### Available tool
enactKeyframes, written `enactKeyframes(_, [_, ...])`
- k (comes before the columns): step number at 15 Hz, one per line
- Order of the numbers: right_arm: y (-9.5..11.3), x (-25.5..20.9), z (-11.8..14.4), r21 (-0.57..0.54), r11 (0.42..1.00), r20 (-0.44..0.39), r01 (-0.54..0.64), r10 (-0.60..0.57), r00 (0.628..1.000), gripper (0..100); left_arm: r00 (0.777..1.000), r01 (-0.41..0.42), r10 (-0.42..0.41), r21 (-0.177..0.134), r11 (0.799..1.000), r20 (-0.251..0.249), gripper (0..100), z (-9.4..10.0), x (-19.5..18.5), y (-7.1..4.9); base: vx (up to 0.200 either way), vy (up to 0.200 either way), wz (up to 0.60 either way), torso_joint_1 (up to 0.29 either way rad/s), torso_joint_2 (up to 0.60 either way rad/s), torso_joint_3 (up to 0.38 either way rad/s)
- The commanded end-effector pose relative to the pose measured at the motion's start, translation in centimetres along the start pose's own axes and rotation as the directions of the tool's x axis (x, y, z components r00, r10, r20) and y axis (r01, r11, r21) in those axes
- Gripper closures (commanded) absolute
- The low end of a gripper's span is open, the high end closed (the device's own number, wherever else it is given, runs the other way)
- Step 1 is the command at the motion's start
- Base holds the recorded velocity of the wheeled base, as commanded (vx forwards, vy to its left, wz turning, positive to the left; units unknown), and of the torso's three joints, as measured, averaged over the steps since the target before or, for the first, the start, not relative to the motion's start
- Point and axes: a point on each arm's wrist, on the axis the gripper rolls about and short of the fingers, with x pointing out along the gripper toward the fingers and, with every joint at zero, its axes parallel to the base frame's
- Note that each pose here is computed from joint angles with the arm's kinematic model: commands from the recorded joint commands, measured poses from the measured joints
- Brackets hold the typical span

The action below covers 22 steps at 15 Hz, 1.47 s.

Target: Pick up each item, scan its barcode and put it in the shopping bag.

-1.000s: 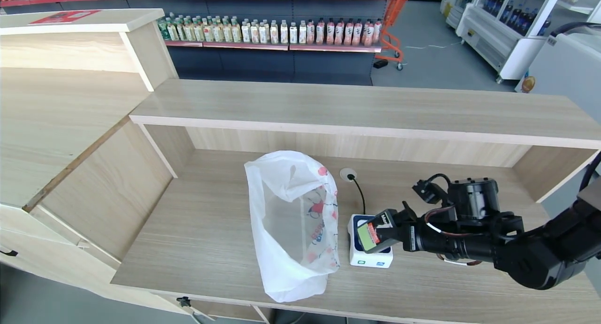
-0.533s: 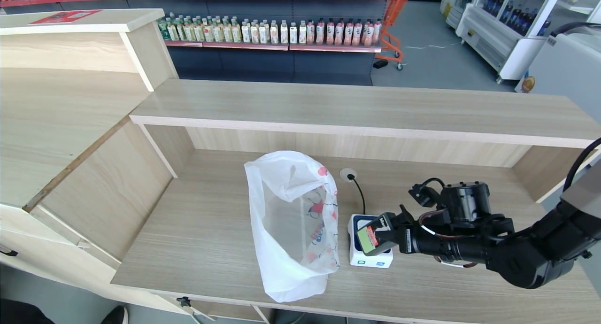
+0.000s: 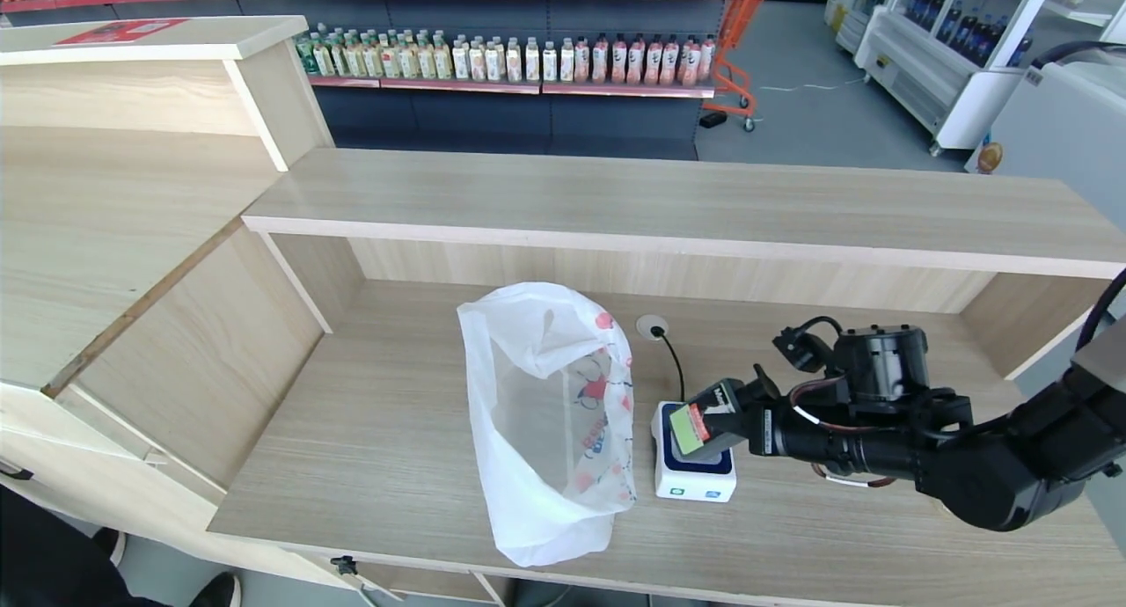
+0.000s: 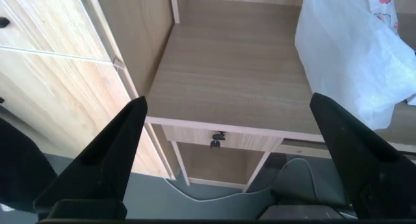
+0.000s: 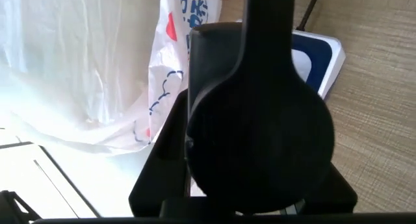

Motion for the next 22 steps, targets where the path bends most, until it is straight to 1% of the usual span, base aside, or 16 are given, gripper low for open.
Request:
enactKeyframes(1, [1.3, -3.1, 1.8, -0.022, 1.0, 0.099, -0.012, 0.014, 0.995, 100, 1.0, 0.0, 0.0, -0.003, 1.0, 0.0, 0, 0.0, 0.0, 0.0, 0.0, 0.0, 0.0, 0.0, 0.0, 0.0])
enactKeyframes(2, [1.6, -4.1, 1.9, -0.032, 0.999, 0.116, -0.013, 0.017, 0.993, 100, 1.0, 0.0, 0.0, -0.005, 1.0, 0.0, 0, 0.0, 0.0, 0.0, -0.2, 0.0, 0.0, 0.002, 0.0, 0.002])
enactKeyframes(4, [2.2, -5.5, 1.6, -0.04, 0.999, 0.125, -0.016, 0.021, 0.992, 100, 1.0, 0.0, 0.0, -0.003, 1.0, 0.0, 0, 0.0, 0.0, 0.0, -0.2, 0.0, 0.0, 0.007, 0.01, -0.002])
enactKeyframes(7, [2.3, -6.2, 0.7, -0.063, 0.998, 0.109, -0.009, 0.016, 0.994, 100, 1.0, 0.0, 0.0, -0.003, 1.0, 0.0, 0, 0.0, 0.0, 0.0, 0.0, 0.0, 0.0, 0.0, 0.0, 0.0])
enactKeyframes(11, [2.4, -6.5, 0.9, -0.071, 0.997, 0.119, -0.014, 0.022, 0.993, 100, 1.0, -0.001, 0.001, -0.003, 1.0, 0.0, 0, 0.0, 0.0, 0.0, 0.0, 0.2, 0.0, 0.004, 0.0, 0.005])
enactKeyframes(14, [3.7, -6.7, 1.1, -0.097, 0.994, 0.129, -0.053, 0.065, 0.99, 100, 1.0, 0.0, 0.0, -0.002, 1.0, 0.0, 0, 0.0, 0.0, 0.0, 0.0, 0.2, 0.0, 0.006, 0.01, -0.004])
enactKeyframes(15, [3.9, -6.4, 1.1, -0.104, 0.993, 0.124, -0.061, 0.074, 0.989, 100, 1.0, 0.0, 0.0, -0.005, 1.0, 0.0, 0, 0.0, 0.0, 0.0, 0.0, 0.2, 0.0, -0.002, 0.0, 0.002])
enactKeyframes(16, [4.0, -6.3, 1.1, -0.107, 0.992, 0.121, -0.068, 0.081, 0.989, 100, 1.0, 0.0, 0.0, -0.003, 1.0, 0.0, 0, 0.0, 0.0, 0.0, 0.0, 0.0, 0.0, 0.0, 0.0, 0.0])
enactKeyframes(18, [4.3, -4.8, 0.5, -0.139, 0.988, 0.078, -0.074, 0.086, 0.993, 100, 1.0, 0.0, 0.0, -0.003, 1.0, 0.0, 0, 0.0, 0.0, 0.0, 0.0, 0.0, 0.0, 0.0, 0.0, 0.0])
enactKeyframes(20, [3.5, -3.2, -0.2, -0.214, 0.975, 0.043, -0.052, 0.062, 0.997, 100, 1.0, -0.001, 0.001, -0.003, 1.0, 0.0, 0, 0.0, 0.0, 0.0, 0.0, 0.0, 0.0, 0.0, 0.0, 0.0])
enactKeyframes(21, [3.4, -2.7, -0.1, -0.23, 0.972, 0.046, -0.045, 0.057, 0.997, 100, 1.0, 0.0, 0.0, -0.003, 1.0, 0.0, 0, 0.0, 0.0, 0.0, 0.0, 0.0, 0.0, 0.0, 0.0, 0.0])
enactKeyframes(22, [2.8, -1.1, -0.2, -0.258, 0.966, 0.052, -0.012, 0.026, 0.998, 100, 1.0, 0.0, 0.0, -0.003, 1.0, 0.0, 0, 0.0, 0.0, 0.0, 0.0, 0.0, 0.0, 0.0, 0.0, 0.0])
